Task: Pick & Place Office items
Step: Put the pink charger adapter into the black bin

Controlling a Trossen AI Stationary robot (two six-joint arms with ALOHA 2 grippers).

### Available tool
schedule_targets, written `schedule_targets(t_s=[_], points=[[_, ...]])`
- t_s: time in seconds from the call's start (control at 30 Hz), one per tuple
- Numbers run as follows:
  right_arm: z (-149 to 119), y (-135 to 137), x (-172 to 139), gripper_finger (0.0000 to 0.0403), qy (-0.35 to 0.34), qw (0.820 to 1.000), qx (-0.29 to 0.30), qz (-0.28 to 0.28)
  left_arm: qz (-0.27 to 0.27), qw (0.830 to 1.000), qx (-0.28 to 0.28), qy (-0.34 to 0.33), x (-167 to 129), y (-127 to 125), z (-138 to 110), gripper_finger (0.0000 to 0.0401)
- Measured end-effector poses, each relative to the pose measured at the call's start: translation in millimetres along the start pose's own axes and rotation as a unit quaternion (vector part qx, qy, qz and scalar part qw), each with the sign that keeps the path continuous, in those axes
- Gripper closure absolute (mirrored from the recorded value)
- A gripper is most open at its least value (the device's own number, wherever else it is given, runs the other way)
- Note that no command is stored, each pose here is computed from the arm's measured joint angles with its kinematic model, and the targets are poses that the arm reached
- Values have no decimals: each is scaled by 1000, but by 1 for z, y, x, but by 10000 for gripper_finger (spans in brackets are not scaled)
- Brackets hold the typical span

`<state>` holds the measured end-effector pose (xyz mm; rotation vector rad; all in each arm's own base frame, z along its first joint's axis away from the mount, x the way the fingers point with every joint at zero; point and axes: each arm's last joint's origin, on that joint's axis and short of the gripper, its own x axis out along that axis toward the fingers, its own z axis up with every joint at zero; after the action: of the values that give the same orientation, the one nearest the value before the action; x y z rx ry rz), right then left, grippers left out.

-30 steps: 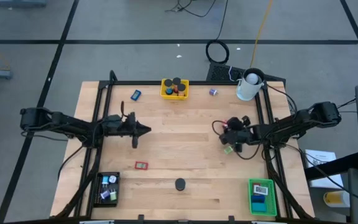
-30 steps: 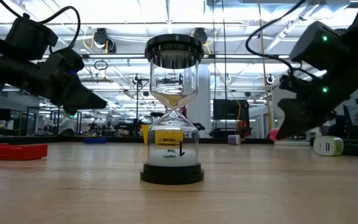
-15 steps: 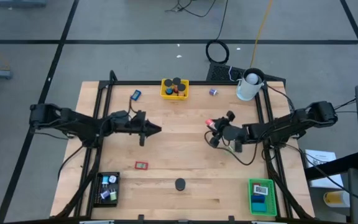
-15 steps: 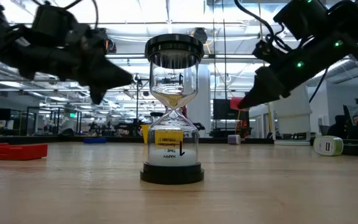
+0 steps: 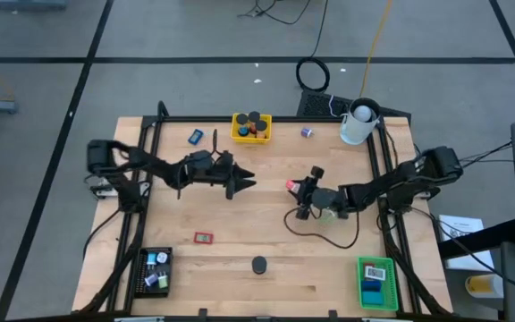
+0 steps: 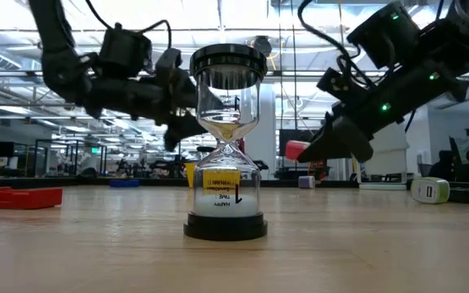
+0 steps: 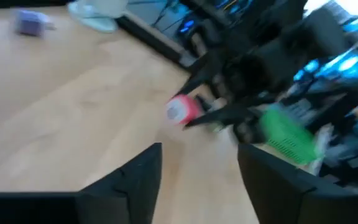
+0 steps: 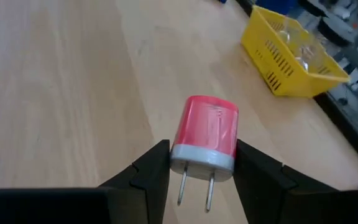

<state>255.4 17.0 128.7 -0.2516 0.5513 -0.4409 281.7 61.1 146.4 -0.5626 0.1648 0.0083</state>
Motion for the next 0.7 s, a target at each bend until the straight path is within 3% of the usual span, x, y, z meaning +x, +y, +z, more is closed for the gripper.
schedule_targets(t_s=[0.13,0.3,0.47,0.6,0.7], points=[[9,7,9,258,-10,999,-37,0,-55,998,-42,-9,13,8,-1,162],[18,16,18,255,-13,998,-63,3,-74,995,-61,11,30,7,-7,155],[23,26,21,257,-39,995,-91,9,-68,995,-63,21,38,9,-11,155],[27,29,18,258,-60,994,-89,10,-19,997,-69,37,37,17,-16,155],[28,28,18,256,-63,994,-90,10,-25,997,-71,31,40,15,-13,155]])
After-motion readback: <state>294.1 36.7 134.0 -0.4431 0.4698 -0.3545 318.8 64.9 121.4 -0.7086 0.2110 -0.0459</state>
